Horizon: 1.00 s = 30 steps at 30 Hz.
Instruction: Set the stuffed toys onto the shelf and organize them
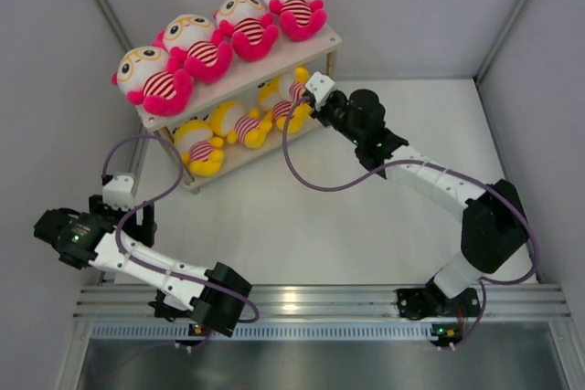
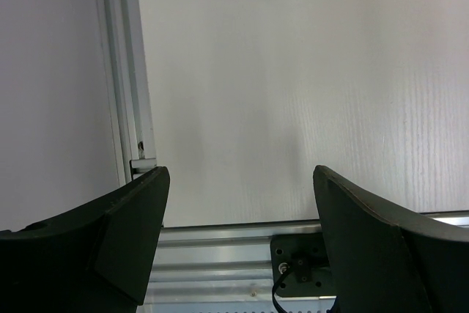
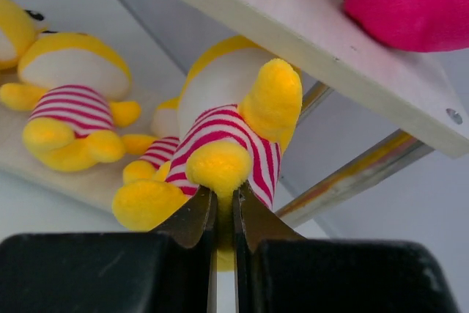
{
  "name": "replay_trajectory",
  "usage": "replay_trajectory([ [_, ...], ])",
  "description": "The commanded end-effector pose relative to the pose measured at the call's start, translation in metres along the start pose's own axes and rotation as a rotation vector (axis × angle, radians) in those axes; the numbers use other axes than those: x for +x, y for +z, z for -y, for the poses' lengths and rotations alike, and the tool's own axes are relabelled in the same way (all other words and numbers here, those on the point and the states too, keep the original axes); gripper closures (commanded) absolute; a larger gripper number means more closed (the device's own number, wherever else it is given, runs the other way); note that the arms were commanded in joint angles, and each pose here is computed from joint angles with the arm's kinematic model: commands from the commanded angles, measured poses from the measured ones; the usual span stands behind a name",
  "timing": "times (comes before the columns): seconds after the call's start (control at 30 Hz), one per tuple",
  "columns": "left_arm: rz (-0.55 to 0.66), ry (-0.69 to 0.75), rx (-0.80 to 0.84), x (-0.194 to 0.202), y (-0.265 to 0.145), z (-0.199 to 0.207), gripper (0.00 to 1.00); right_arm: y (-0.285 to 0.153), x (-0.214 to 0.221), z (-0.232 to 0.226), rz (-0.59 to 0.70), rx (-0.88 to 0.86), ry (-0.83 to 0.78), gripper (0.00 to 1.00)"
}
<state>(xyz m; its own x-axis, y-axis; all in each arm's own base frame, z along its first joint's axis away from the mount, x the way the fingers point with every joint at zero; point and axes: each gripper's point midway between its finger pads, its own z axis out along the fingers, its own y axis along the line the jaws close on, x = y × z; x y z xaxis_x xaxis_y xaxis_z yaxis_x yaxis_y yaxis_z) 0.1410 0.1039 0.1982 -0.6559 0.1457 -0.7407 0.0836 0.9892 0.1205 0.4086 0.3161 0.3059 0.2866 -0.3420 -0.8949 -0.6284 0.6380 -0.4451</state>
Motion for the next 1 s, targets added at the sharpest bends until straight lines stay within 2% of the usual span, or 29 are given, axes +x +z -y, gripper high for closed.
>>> replay_trajectory([
  [0.0, -0.011, -0.066, 0.108, 0.003, -0.005, 0.033, 0.15, 0.015, -0.034, 0.045, 0.115, 0.18, -0.076, 1.0],
  [0.13, -0.016, -0.075, 0.118, 0.004, -0.003, 0.033, 0.15, 0.024, -0.027, 0.051, 0.107, 0.223, -0.076, 1.0],
  [0.3, -0.012, -0.09, 0.126, 0.003, -0.003, 0.033, 0.15, 0.035, -0.003, 0.072, 0.069, 0.379, -0.176, 1.0],
  [0.5, -0.015, -0.093, 0.132, 0.005, -0.001, 0.034, 0.14, 0.061, 0.039, 0.057, -0.044, 0.331, -0.339, 1.0],
  [0.6, -0.013, -0.097, 0.132, 0.004, -0.001, 0.034, 0.14, 0.076, 0.063, 0.035, -0.089, 0.234, -0.374, 1.0],
  [0.7, -0.01, -0.099, 0.133, 0.003, -0.002, 0.033, 0.14, 0.088, 0.073, 0.018, -0.109, 0.13, -0.355, 1.0],
  [0.87, -0.021, -0.097, 0.128, 0.005, -0.002, 0.033, 0.14, 0.096, 0.073, -0.007, -0.046, -0.055, -0.144, 1.0],
  [0.97, -0.025, -0.095, 0.126, 0.006, -0.002, 0.033, 0.14, 0.097, 0.071, 0.001, -0.021, -0.061, -0.072, 1.0],
])
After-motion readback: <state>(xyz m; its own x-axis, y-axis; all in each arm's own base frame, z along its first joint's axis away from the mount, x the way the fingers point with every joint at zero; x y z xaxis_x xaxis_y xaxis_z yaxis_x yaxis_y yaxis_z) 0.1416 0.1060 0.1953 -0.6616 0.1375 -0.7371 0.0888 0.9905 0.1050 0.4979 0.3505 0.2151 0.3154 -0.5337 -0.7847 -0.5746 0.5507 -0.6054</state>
